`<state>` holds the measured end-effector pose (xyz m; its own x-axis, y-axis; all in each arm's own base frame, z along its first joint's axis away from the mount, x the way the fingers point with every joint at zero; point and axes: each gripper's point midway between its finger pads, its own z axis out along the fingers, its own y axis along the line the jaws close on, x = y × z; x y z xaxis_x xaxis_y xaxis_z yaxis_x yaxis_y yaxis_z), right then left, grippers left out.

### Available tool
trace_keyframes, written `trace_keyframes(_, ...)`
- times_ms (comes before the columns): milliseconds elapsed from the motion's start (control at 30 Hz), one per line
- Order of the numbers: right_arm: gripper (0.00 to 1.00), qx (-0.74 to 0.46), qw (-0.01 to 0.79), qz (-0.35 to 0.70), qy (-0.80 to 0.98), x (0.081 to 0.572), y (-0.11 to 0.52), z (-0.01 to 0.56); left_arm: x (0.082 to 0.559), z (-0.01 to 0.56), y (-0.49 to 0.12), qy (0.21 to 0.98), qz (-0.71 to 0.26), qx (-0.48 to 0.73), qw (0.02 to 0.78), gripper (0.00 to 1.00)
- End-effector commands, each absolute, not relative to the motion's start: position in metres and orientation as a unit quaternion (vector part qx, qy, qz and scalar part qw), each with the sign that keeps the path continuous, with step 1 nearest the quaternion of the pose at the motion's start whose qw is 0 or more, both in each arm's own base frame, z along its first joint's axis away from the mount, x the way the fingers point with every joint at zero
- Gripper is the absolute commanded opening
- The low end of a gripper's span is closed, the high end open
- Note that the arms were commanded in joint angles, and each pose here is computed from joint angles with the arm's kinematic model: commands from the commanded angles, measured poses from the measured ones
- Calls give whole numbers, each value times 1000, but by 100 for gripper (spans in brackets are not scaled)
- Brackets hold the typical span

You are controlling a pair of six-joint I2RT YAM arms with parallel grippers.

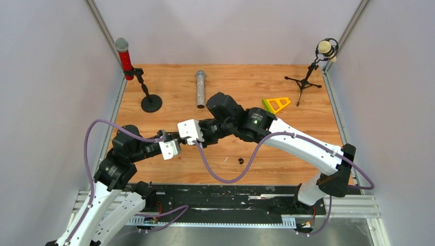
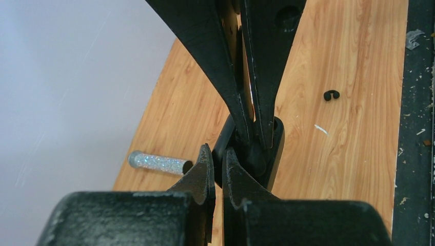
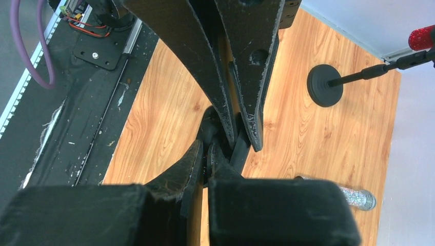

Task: Insert the wireless bluetooth earbuds into the charging case
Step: Place the earbud at the center of the board.

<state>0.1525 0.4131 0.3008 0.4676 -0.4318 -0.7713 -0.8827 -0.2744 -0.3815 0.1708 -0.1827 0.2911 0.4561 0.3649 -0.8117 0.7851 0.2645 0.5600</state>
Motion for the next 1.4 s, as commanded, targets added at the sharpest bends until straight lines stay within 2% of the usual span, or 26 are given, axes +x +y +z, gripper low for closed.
trace_keyframes(0,0,-752,423,265,431,157,420,306,167,315,-185,465,-166,581,647,0)
trace_keyframes(467,0,-760,413,184,467,174,419,286,169,311,-185,468,-162,584,643,0)
trace_keyframes(1000,0,-790,373,96,476,159,422,262,170,314,-184,470,-162,576,649,0)
trace_keyframes(1367,0,-810,360,123,446,139,434,250,169,320,-184,490,-192,534,662,0)
